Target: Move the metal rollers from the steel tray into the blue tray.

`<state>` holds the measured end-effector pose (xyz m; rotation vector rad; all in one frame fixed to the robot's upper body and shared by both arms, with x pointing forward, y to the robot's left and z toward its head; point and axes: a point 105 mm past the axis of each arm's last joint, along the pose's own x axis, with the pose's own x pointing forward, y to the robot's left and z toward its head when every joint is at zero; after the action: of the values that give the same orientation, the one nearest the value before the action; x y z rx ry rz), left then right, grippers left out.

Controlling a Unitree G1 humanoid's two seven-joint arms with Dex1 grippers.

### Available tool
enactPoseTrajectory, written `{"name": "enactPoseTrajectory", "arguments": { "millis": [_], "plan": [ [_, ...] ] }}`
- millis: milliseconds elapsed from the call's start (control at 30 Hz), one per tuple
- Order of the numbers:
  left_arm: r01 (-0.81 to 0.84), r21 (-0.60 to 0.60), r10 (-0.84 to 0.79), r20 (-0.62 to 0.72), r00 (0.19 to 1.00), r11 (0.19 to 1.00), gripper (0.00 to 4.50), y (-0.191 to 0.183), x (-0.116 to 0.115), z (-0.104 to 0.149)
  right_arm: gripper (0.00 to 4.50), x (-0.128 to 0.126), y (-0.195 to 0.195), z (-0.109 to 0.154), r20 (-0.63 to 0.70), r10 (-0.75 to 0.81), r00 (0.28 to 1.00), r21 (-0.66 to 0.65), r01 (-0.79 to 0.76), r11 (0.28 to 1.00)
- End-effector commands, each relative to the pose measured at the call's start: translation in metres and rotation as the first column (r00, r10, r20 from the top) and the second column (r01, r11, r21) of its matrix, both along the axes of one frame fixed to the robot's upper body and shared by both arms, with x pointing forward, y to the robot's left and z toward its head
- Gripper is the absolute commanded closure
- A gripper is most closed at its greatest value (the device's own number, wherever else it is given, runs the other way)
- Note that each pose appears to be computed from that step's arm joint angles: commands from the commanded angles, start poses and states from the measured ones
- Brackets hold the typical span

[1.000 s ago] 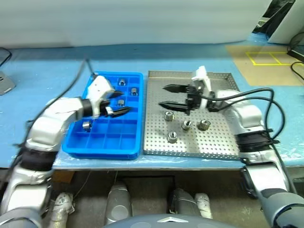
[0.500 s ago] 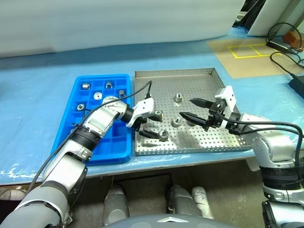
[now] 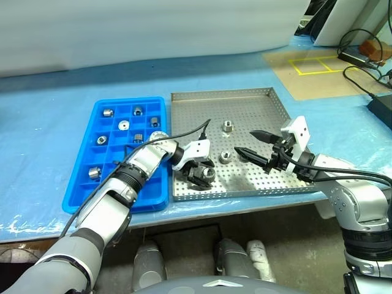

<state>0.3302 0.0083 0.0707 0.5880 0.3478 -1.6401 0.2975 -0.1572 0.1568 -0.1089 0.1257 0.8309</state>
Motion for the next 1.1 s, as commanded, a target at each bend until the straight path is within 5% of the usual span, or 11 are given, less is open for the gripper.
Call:
{"name": "enactPoseTrajectory", "arguments": {
  "millis": [33,200,333,467,867,1100],
  "plan": [
    [-0.014,-0.001,0.014,-0.039,0.999,1.000,0.73,0.000,-0.003,-0.004,0.19,-0.002,0.004,0.011,0.048,0.014,0.999,-0.006,-0.014,1.000],
    [-0.060,-0.028,0.061,0.013,0.998,0.998,1.87,-0.003,0.003,-0.002,0.19,0.004,0.008,0.015,0.056,0.037,0.998,0.000,-0.037,0.999],
    [-0.105,-0.110,0.103,-0.017,0.994,0.988,1.87,-0.011,0.007,0.011,0.19,0.009,0.012,0.010,0.039,0.055,0.998,0.010,-0.056,0.998],
    [-0.182,-0.160,0.185,0.003,0.983,0.970,2.76,-0.013,0.018,0.021,0.19,0.013,0.019,0.008,0.026,0.097,0.995,0.020,-0.097,0.995],
    [-0.245,-0.433,0.242,-0.062,0.968,0.868,2.76,0.000,-0.001,0.094,0.19,0.023,0.049,0.014,0.032,0.296,0.955,0.029,-0.297,0.954],
    [-0.402,-0.462,0.449,-0.009,0.894,0.791,2.76,0.064,-0.009,0.116,0.19,0.033,0.083,0.027,0.080,0.434,0.897,0.038,-0.438,0.898]
  ]
}}
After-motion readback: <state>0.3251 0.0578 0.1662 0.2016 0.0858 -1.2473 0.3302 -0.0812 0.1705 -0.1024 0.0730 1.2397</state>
